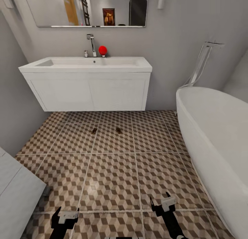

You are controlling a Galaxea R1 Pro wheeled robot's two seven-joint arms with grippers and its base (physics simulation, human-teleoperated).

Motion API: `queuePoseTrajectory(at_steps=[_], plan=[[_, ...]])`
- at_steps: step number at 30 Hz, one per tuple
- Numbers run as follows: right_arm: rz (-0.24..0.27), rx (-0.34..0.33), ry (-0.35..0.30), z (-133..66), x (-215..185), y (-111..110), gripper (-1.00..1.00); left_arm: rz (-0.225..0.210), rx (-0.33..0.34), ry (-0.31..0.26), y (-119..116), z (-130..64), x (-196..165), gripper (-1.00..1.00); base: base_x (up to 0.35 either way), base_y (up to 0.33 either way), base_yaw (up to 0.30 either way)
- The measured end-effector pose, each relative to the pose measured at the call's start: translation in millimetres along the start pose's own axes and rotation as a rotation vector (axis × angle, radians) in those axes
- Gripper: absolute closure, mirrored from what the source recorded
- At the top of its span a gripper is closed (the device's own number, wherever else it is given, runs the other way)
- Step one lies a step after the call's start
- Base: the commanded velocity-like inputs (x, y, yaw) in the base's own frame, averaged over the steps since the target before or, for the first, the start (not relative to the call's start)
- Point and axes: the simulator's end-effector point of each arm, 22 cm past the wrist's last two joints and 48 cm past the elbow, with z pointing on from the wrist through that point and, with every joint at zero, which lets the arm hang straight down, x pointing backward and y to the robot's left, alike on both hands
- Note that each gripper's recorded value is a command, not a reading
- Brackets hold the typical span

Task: Take the four mousetraps from the cabinet in the bathroom and place them on the bathroom floor. Make sure all four end up on the same floor surface, and ensure that at least two of them are either under or directly next to the same bathroom sink.

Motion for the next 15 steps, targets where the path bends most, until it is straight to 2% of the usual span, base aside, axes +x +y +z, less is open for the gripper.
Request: queuePoseTrajectory(at_steps=[4, 15], plan=[[-0.008, 0.010, 0.007, -4.8, -3.9, -9.4, -1.00, -0.001, 0.002, 0.002, 0.2, -3.9, -7.6, -1.00, 0.000, 0.000, 0.000], [-0.010, 0.013, 0.011, -11.9, -25.5, -17.1, -1.00, -0.002, 0.002, 0.003, 4.5, -13.7, -29.5, -1.00, 0.000, 0.000, 0.000]])
